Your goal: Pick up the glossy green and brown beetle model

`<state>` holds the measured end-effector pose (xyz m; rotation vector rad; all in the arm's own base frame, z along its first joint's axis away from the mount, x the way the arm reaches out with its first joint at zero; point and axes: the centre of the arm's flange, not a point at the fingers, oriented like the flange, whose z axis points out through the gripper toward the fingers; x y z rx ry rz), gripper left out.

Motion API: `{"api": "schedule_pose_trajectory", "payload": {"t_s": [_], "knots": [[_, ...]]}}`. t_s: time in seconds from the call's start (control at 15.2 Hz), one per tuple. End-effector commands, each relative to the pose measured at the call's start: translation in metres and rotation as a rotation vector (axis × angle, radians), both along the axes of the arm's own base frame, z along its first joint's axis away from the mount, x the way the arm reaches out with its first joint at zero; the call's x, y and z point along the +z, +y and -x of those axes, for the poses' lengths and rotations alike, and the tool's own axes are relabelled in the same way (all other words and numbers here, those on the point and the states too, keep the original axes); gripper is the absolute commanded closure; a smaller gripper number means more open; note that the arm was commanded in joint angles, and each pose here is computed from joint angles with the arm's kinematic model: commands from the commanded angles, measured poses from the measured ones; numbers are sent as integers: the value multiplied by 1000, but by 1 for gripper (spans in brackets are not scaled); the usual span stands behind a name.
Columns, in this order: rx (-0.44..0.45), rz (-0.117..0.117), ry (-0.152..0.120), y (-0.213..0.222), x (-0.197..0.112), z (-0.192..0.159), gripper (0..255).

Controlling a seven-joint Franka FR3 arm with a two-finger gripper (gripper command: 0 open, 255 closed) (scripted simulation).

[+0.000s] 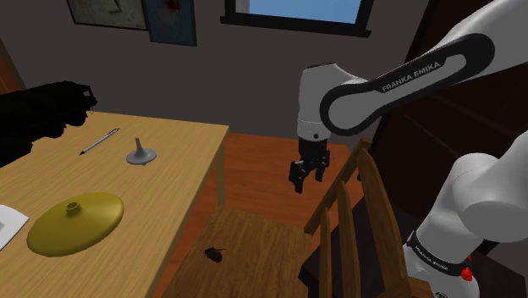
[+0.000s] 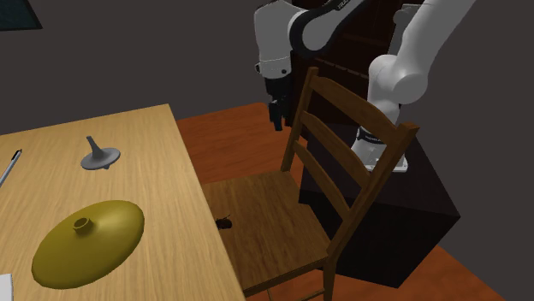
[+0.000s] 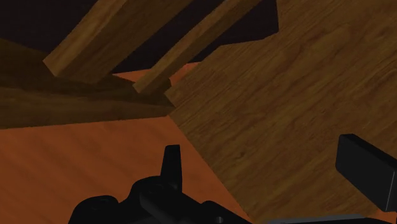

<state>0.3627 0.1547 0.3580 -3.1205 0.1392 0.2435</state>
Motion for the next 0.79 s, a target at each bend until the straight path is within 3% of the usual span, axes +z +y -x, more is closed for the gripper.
{"api": "schedule_pose_trajectory", "payload": {"t_s": [0.0,0.73], "knots": [[-9,-14,-8,17,-19,-7,0],[-53,-83,-43,102,-111,-56,0]]}}
